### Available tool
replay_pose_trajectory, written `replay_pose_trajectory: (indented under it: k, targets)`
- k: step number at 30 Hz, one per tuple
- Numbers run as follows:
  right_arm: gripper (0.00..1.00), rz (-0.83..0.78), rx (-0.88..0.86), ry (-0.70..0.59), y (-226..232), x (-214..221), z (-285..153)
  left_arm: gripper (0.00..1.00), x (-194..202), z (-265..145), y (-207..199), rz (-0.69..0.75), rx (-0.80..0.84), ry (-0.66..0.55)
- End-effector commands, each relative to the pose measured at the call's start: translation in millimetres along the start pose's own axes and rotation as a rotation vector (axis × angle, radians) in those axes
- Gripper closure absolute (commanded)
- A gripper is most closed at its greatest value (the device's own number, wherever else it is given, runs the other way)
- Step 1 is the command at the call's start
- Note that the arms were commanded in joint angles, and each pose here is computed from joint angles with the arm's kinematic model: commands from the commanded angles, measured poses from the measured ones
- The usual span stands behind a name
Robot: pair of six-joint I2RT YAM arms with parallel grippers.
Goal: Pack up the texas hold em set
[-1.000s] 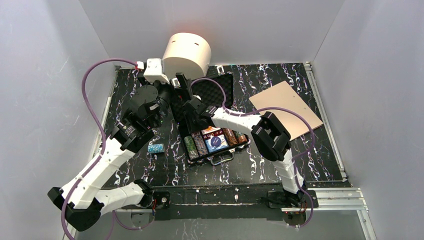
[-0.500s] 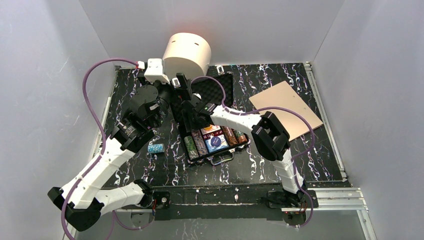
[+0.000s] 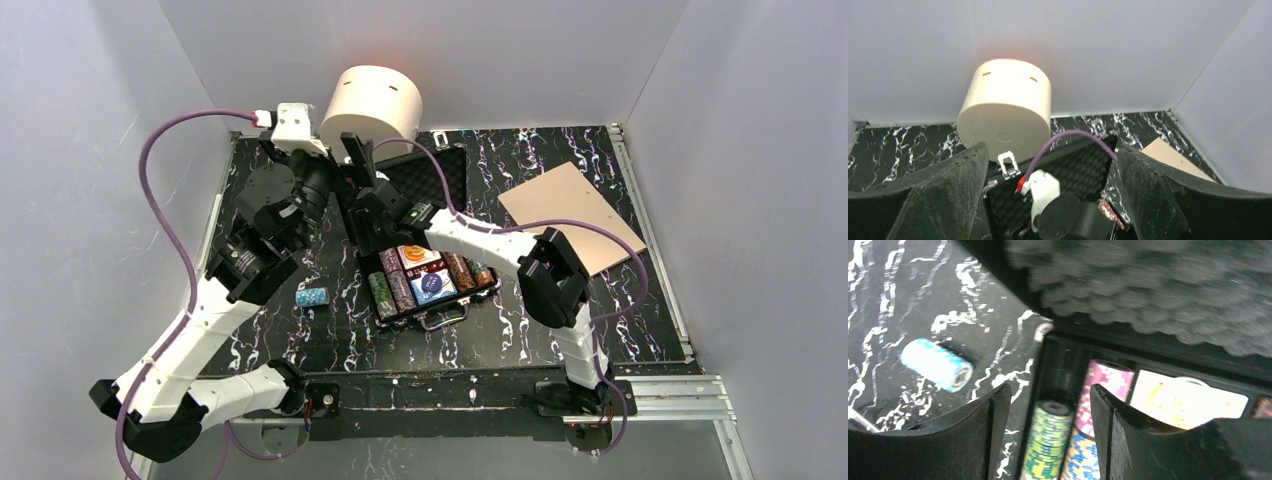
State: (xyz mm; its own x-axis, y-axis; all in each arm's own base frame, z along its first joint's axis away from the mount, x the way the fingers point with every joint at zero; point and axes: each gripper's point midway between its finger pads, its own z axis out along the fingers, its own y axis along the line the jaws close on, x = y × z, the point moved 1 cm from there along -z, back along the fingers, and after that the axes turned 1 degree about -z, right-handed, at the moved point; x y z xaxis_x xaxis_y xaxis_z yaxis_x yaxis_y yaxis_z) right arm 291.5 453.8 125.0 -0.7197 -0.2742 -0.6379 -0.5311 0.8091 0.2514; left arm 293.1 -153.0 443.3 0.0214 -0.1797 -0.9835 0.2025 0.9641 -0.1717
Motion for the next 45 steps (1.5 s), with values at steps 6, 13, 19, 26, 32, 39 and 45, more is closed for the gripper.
replay_pose_trajectory:
  k: [6,13,19,26,32,39,45]
  targets:
    - [0.32,-0.348,-0.301,-0.107,114,-15,-12,0.02,-80,-18,8,-0.016,-0.01,-0.194]
    - [0.29,-0.563,-0.438,-0.125,168,5,5,0.02,-86,-20,6,-0.018,0.005,-0.208]
    - [0.21,-0.689,-0.441,-0.147,179,18,33,0.02,-83,-19,7,-0.011,0.001,-0.195]
    - [0.18,-0.804,-0.43,-0.092,169,42,63,0.02,-78,-18,7,-0.024,-0.003,-0.18]
    - [0.23,-0.829,-0.447,0.004,163,68,72,0.02,-68,-15,2,-0.046,0.018,-0.159]
    - [0.38,-0.827,-0.389,0.017,157,70,76,0.02,-63,-11,-2,-0.043,0.026,-0.146]
    - [0.61,-0.707,-0.268,-0.107,153,30,54,0.02,-62,-8,-6,-0.044,0.042,-0.14]
